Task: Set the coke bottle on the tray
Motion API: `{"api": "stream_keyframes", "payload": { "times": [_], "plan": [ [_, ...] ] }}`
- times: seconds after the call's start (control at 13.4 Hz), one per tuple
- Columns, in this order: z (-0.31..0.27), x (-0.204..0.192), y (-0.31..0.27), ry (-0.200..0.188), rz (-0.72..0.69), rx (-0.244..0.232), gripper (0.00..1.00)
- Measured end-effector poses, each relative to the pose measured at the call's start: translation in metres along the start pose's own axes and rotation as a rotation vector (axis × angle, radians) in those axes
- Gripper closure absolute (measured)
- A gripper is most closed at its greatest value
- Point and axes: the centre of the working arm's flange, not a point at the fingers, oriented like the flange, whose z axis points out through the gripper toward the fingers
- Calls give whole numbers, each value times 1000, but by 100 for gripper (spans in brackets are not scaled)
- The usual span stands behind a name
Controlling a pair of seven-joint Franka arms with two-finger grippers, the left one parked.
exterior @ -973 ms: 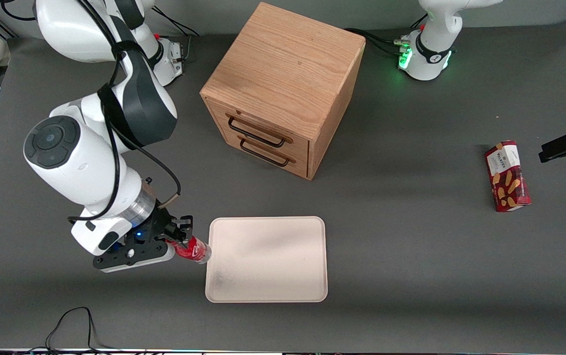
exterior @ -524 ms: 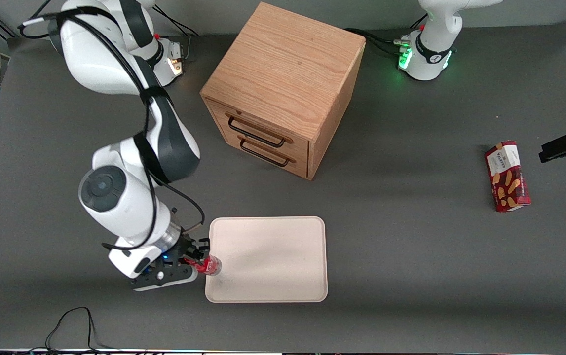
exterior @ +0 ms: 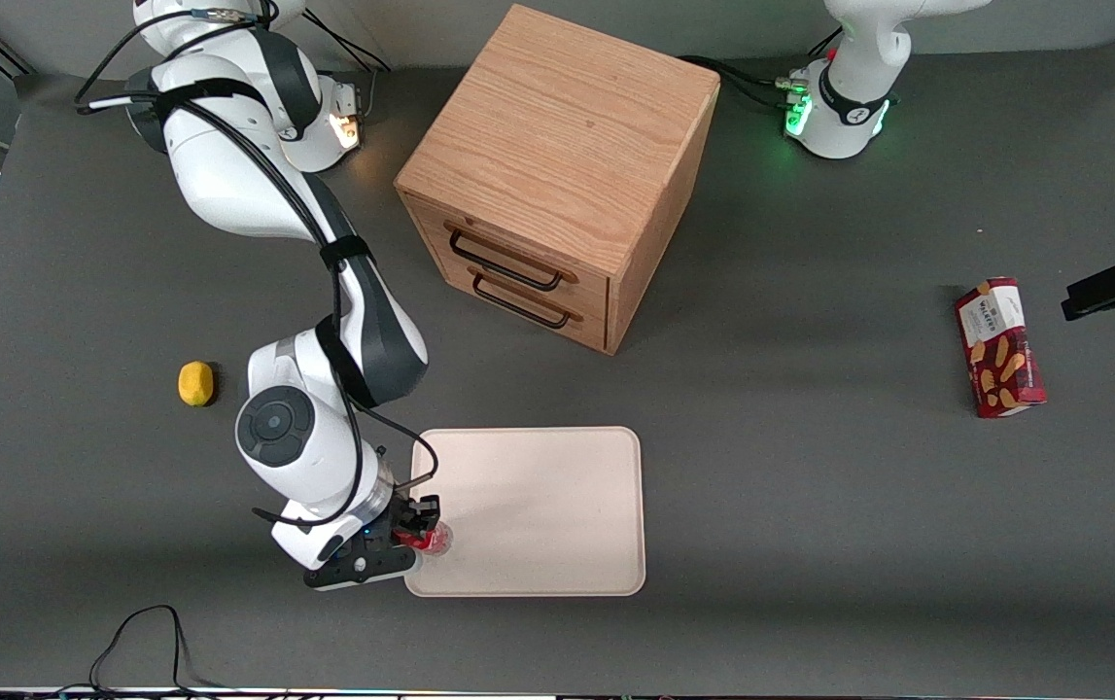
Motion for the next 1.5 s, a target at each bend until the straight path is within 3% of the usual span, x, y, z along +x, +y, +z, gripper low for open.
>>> {"api": "stream_keyframes", "payload": {
  "times": [0.37,0.82,0.9,1.27,1.5],
  "plan": [
    [12,-1,1,-2,1,-2,66],
    [0,3,2,25,40,2,4],
    [-9,3,3,18,45,2,0],
    [-119,-6,14,-78,95,-37,0],
    [-206,-23,38,-112,133,-41,0]
  ]
}}
